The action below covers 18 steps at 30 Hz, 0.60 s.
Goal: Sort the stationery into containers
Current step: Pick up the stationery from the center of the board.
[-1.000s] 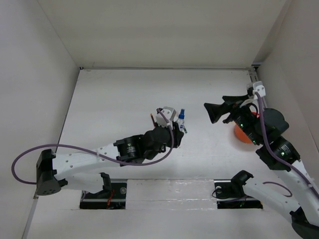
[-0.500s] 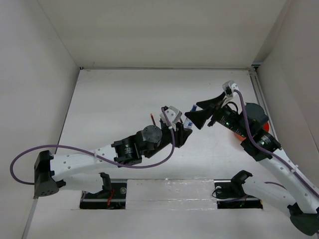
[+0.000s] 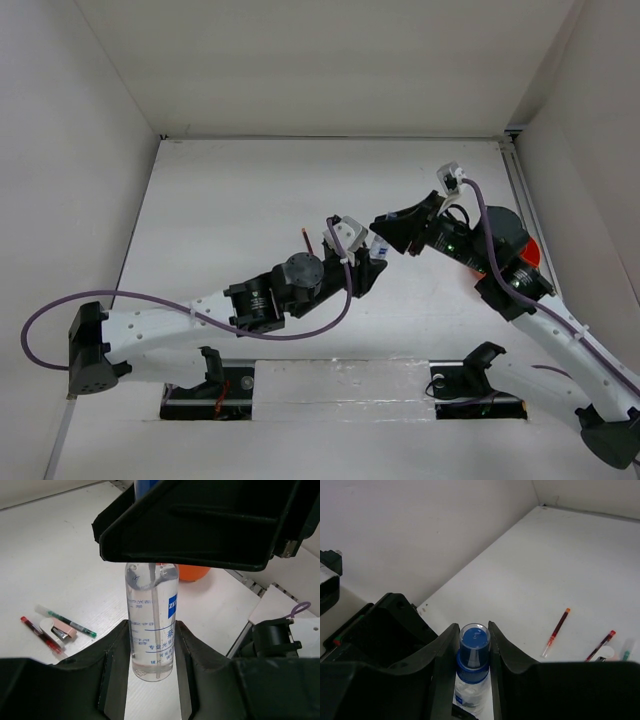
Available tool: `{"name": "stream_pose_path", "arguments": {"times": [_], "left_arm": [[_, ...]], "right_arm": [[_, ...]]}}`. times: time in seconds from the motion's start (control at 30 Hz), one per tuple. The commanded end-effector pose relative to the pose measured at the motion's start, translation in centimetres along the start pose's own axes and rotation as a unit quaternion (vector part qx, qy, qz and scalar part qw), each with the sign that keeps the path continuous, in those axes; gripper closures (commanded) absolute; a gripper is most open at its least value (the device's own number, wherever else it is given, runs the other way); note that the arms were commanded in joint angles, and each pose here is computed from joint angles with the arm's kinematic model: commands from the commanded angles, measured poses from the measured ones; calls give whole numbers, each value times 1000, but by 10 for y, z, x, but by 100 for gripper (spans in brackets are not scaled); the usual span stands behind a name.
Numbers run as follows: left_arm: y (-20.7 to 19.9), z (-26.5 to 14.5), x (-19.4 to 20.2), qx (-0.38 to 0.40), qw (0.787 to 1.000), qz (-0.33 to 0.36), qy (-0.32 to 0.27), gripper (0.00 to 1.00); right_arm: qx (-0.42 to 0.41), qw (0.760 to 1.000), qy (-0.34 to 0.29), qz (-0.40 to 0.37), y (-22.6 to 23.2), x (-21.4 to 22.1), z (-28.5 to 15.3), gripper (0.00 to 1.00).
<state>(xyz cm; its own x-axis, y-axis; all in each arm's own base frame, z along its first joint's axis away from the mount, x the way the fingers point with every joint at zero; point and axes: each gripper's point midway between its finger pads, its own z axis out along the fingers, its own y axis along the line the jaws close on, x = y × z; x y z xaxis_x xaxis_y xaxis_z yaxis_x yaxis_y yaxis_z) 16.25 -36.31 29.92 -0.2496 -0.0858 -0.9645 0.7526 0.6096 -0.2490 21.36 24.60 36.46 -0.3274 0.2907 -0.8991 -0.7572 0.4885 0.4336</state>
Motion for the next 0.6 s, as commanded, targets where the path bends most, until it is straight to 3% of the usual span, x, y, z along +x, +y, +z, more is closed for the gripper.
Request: {"name": "stream_pose_path", "arguments": {"times": [0.0,0.07,0.2,0.33,0.37,0.43,0.47,0.57], "left_arm": [[-4,-3,-35,4,998,-11,-59,100],[1,-3,-34,-8,998,-10,-58,100],[9,-2,-37,-33,997,-12,-64,85],[14,-2,-39,-51,996,-15,-65,48],[14,-2,-39,-51,996,-15,-65,28],[18,-3,-40,-62,996,-16,-68,5],[19,-3,-37,-64,996,-18,-64,0],[20,-6,-36,-65,996,-16,-59,0]], "right_arm": [[-26,1000,-8,-11,9,-5,3,100],[-28,1000,-11,-8,10,-7,3,100],[-25,999,-18,-9,10,-10,1,100],[-13,1000,-24,-9,6,-12,2,100],[-8,999,-27,-18,4,-13,2,100],[3,999,-32,-28,-3,-16,2,100],[3,999,-32,-34,-3,-16,2,100],[39,997,-41,-60,-26,-23,1,100]]}}
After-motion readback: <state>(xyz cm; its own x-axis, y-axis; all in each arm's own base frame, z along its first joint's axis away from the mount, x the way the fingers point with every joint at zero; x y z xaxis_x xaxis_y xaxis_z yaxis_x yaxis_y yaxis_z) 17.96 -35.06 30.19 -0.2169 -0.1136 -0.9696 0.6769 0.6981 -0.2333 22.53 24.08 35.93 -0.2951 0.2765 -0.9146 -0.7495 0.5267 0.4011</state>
